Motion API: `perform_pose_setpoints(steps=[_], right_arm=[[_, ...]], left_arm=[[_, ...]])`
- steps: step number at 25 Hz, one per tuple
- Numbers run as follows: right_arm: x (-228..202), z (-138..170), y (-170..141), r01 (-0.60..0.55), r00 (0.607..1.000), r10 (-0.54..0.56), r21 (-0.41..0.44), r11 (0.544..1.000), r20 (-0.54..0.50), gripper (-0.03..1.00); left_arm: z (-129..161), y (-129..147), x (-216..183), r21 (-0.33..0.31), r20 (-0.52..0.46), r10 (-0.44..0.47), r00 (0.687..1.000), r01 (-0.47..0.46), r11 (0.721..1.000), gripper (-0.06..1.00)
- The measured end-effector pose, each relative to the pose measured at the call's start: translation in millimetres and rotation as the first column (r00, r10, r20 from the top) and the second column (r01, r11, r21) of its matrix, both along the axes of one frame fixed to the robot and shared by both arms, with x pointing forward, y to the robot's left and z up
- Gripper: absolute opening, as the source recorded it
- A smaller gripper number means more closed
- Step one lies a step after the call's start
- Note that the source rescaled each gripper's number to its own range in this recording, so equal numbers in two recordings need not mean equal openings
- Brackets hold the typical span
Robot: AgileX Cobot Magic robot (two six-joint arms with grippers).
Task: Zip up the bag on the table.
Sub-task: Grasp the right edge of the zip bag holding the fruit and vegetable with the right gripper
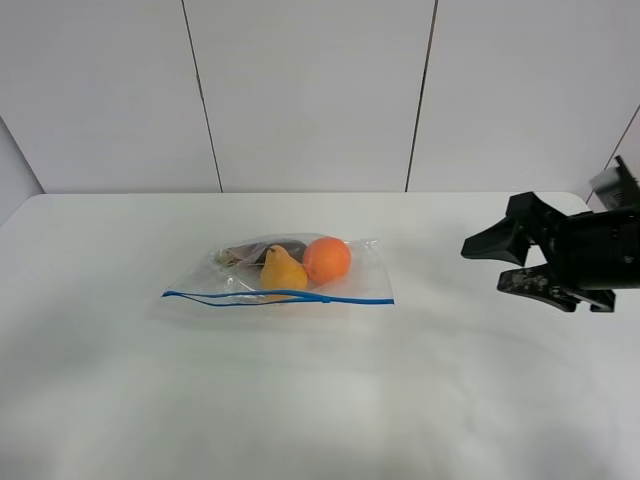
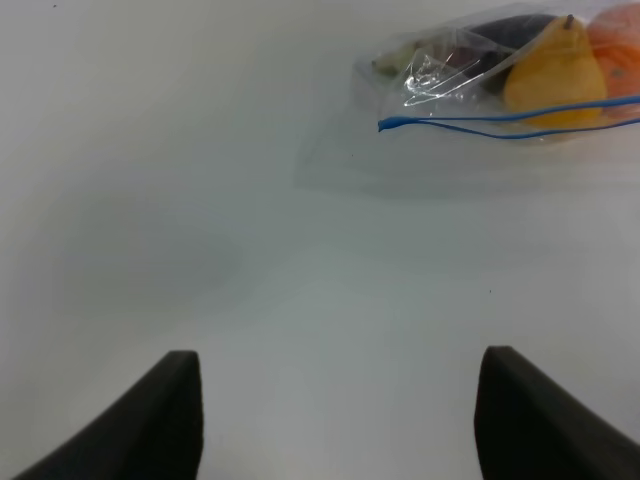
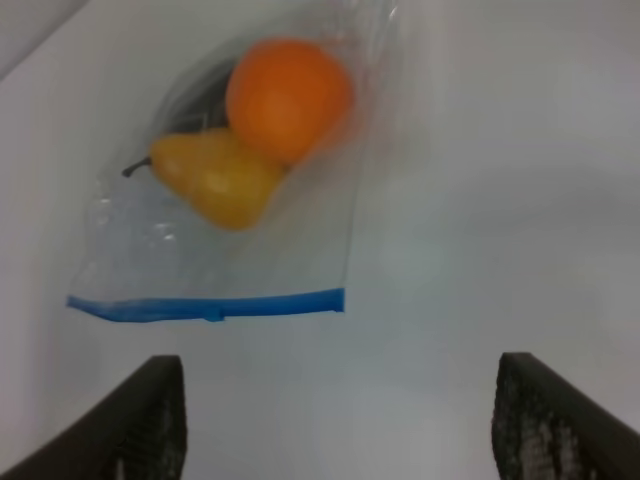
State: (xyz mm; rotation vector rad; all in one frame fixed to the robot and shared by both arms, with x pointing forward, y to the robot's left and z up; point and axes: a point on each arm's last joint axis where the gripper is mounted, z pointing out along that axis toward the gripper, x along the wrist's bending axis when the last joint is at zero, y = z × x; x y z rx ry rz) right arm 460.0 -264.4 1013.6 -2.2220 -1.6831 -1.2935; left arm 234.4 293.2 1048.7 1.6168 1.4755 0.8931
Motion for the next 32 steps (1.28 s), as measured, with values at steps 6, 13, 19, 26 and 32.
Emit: perform_pose_setpoints(steps=[6, 13, 19, 26, 32], right_arm=[[37.5, -52.3, 4.4, 0.001, 0.986, 0.020, 0.125, 0.992, -0.164, 1.00], [50.4, -93.9, 11.7, -0.026, 0.967, 0.089, 0.250, 0.968, -0.240, 1.00], [57.4, -115.3, 18.9, -0.031, 0.962, 0.133, 0.391, 0.920, -0.237, 1.00], [67.4, -127.7, 49.7, -0.134, 0.944, 0.253, 0.453, 0.881, -0.213, 0.94], [85.4, -116.1, 80.5, -0.173, 0.945, 0.272, 0.425, 0.889, -0.183, 0.92]], left_arm=[[0.0, 0.0, 0.0, 0.000, 0.000, 0.000, 1.000, 0.000, 1.000, 1.00], [0.0, 0.0, 0.0, 0.000, 0.000, 0.000, 1.000, 0.000, 1.000, 1.00], [0.0, 0.0, 0.0, 0.000, 0.000, 0.000, 1.000, 0.000, 1.000, 1.00], [0.0, 0.0, 0.0, 0.000, 0.000, 0.000, 1.000, 0.000, 1.000, 1.00], [0.0, 0.0, 0.0, 0.000, 0.000, 0.000, 1.000, 0.000, 1.000, 1.00]])
